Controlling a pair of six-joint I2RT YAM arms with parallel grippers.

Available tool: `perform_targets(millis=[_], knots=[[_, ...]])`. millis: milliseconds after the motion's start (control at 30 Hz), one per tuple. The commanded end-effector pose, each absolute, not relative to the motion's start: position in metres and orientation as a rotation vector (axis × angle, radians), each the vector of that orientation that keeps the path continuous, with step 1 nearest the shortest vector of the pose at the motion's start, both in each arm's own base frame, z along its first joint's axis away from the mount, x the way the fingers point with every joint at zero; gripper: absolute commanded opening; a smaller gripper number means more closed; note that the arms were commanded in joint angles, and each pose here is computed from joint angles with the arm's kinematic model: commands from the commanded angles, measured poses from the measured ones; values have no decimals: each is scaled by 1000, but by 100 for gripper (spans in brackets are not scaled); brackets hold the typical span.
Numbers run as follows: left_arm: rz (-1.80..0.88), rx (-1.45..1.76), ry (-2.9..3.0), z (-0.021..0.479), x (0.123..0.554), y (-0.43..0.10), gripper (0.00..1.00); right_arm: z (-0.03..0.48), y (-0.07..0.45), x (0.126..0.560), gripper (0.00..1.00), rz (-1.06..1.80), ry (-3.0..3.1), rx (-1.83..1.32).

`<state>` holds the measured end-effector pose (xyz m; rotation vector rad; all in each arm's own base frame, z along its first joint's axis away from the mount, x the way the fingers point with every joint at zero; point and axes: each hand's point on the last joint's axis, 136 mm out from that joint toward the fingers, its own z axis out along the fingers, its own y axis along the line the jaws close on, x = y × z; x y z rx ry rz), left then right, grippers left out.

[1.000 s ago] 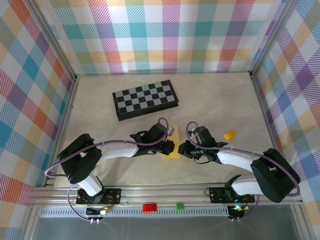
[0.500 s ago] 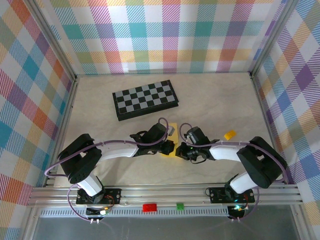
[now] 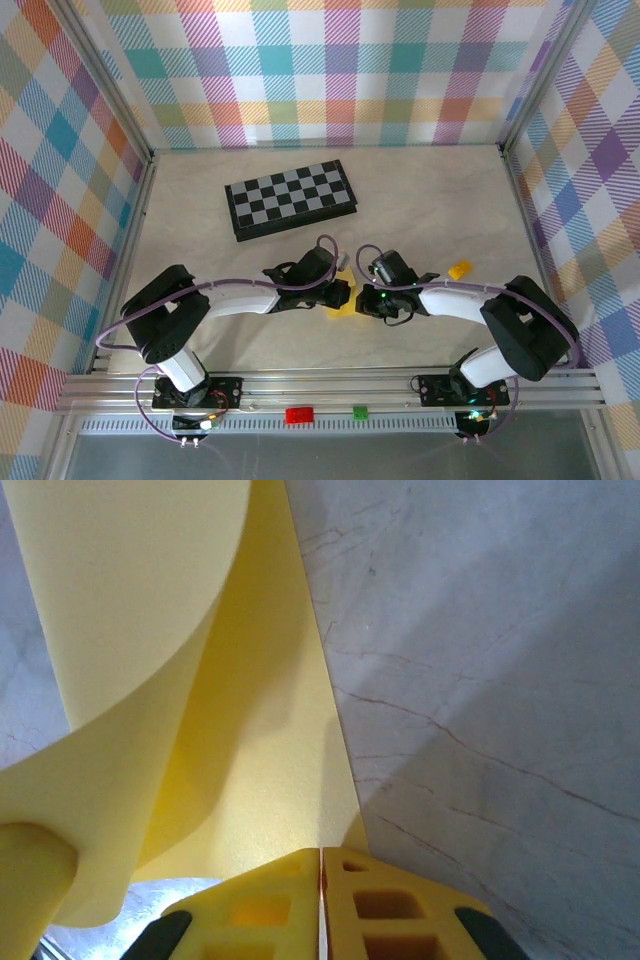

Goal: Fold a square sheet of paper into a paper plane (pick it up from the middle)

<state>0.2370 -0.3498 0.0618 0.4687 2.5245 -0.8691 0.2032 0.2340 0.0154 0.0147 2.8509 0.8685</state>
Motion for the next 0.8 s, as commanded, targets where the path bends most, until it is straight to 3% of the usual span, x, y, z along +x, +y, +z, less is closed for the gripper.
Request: perform_targets(millis=[0,200,767], knots=[[-902,428,2520,61,243,-353,0,24,237,207,13,901,2819,28],[-904,418,2524,58,242,-352,0,31,251,214,14,1072,2723,121],[-836,389,2549,50,253,-326,0,-2,230,199,13,917,2841,170]])
